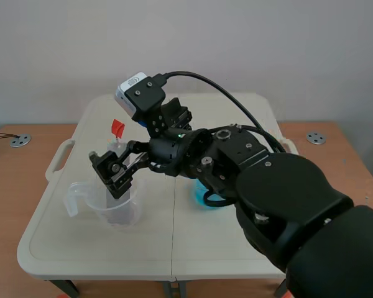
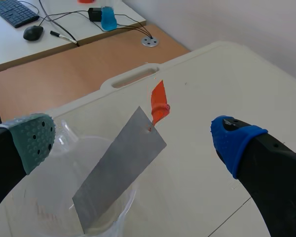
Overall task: Hold the metal plate by the orange handle, dip it into the blue solution, take it out and point at it, then put the plate back in the beaker on the left.
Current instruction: 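Lift the metal plate out of the left beaker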
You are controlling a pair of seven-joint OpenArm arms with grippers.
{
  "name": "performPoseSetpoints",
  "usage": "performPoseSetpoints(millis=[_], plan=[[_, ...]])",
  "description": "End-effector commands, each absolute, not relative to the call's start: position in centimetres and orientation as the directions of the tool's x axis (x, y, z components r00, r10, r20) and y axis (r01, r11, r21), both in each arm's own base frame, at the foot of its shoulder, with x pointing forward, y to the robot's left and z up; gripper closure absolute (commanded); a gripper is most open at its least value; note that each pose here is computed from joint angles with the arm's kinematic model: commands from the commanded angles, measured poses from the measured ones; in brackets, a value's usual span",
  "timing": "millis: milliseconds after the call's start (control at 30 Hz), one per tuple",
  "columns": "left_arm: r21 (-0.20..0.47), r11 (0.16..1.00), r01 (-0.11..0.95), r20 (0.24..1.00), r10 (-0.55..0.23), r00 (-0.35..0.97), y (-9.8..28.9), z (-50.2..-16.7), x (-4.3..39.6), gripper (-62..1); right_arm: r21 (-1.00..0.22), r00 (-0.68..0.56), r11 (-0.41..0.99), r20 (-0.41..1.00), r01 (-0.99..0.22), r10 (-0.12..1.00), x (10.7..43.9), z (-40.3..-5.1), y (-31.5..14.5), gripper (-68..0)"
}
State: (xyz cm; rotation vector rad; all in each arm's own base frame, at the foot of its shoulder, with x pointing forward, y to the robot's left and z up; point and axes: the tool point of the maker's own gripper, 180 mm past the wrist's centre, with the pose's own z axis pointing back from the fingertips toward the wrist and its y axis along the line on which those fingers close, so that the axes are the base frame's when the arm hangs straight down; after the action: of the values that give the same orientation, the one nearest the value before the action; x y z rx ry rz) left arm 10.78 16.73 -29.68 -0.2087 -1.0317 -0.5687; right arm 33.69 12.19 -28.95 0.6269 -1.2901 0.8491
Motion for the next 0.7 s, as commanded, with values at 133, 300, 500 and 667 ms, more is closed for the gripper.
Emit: performPoseSetpoints(millis=[133,300,500,667], plan=[[0.113,0.846,0.521,0.912,-0.297,0.284,16.2,-27.4,12.1,-3.0,-0.085,-0.019,0.584,0.993,-0.807,0.118,36.1,-25.8,13.3,-66.3],[0.114,0.846,0.521,0.926,-0.28,0.252,16.0,-26.7,12.3,-3.0,-0.093,-0.03,0.579,0.993,-0.81,0.117,36.4,-25.3,13.9,-66.3],[0.113,0.846,0.521,0.927,-0.279,0.252,16.0,-26.7,12.3,-3.0,-0.097,-0.012,0.576,0.989,-0.812,0.15,36.4,-26.5,13.8,-64.7],[0.113,0.846,0.521,0.926,-0.28,0.252,16.0,-26.7,12.3,-3.0,-0.083,0.01,0.578,0.988,-0.812,0.156,36.3,-27.6,13.6,-60.2]])
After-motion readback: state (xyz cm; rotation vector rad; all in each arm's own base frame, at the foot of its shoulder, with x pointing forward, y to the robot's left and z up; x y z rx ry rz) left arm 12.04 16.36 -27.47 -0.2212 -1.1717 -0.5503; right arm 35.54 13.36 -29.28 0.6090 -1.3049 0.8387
